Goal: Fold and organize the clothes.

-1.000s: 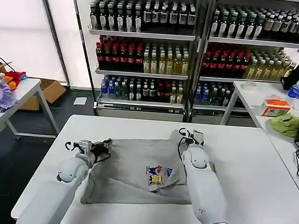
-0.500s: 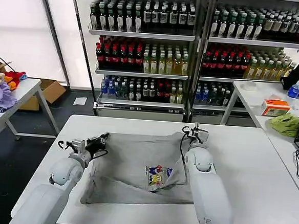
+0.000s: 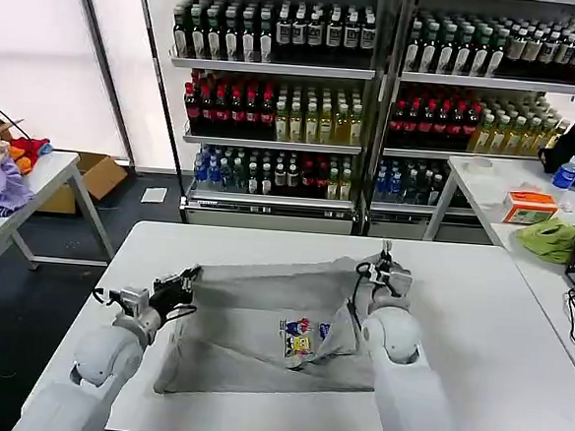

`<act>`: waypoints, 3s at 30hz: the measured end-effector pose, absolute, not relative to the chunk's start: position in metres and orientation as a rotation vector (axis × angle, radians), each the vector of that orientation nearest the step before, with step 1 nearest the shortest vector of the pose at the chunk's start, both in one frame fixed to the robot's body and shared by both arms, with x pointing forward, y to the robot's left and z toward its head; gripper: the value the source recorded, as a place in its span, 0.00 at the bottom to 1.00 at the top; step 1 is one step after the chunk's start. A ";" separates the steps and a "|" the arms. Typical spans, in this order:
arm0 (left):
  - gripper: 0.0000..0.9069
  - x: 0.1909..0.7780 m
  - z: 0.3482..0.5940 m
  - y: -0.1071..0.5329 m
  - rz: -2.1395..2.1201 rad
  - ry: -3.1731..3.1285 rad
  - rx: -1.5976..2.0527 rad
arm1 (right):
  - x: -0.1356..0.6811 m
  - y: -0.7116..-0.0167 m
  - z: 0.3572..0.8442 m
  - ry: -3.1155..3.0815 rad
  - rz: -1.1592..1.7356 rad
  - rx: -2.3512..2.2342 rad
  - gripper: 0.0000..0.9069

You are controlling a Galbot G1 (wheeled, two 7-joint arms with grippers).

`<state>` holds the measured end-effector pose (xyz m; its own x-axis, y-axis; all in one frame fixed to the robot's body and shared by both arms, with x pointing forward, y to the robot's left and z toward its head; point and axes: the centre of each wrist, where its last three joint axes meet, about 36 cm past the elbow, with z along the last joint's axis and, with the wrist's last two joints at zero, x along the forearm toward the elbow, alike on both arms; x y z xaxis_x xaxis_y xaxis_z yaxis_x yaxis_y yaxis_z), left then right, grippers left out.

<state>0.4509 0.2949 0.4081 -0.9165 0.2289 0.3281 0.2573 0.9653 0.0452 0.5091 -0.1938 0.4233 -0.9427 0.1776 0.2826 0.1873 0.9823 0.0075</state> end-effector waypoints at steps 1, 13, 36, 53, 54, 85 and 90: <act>0.00 0.447 0.408 0.294 -0.128 -2.790 -0.358 | 0.503 -0.195 0.422 -2.841 -0.048 -0.271 0.00; 0.00 0.400 0.401 0.286 -0.165 -2.759 -0.383 | 0.441 -0.214 0.413 -2.794 -0.026 -0.301 0.00; 0.00 0.359 0.385 0.281 -0.184 -2.695 -0.392 | 0.370 -0.209 0.391 -2.715 -0.004 -0.298 0.00; 1.00 0.362 0.382 0.276 -0.202 -2.700 -0.385 | 0.367 -0.208 0.377 -2.678 0.072 -0.309 1.00; 1.00 0.363 0.383 0.277 -0.205 -2.705 -0.381 | 0.366 -0.209 0.377 -2.675 0.080 -0.314 1.00; 1.00 0.332 0.378 0.255 -0.017 -2.684 -0.166 | 0.336 -0.225 0.441 -2.815 0.066 -0.351 1.00; 0.16 0.329 0.370 0.252 0.019 -2.662 -0.154 | 0.334 -0.224 0.447 -2.830 0.058 -0.346 1.00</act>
<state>0.3289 0.2521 0.3700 -0.8827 0.1122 0.4563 0.1058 0.9936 -0.0397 0.3344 -0.2236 0.4466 -0.9296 0.2412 0.2786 0.2297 0.9705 -0.0738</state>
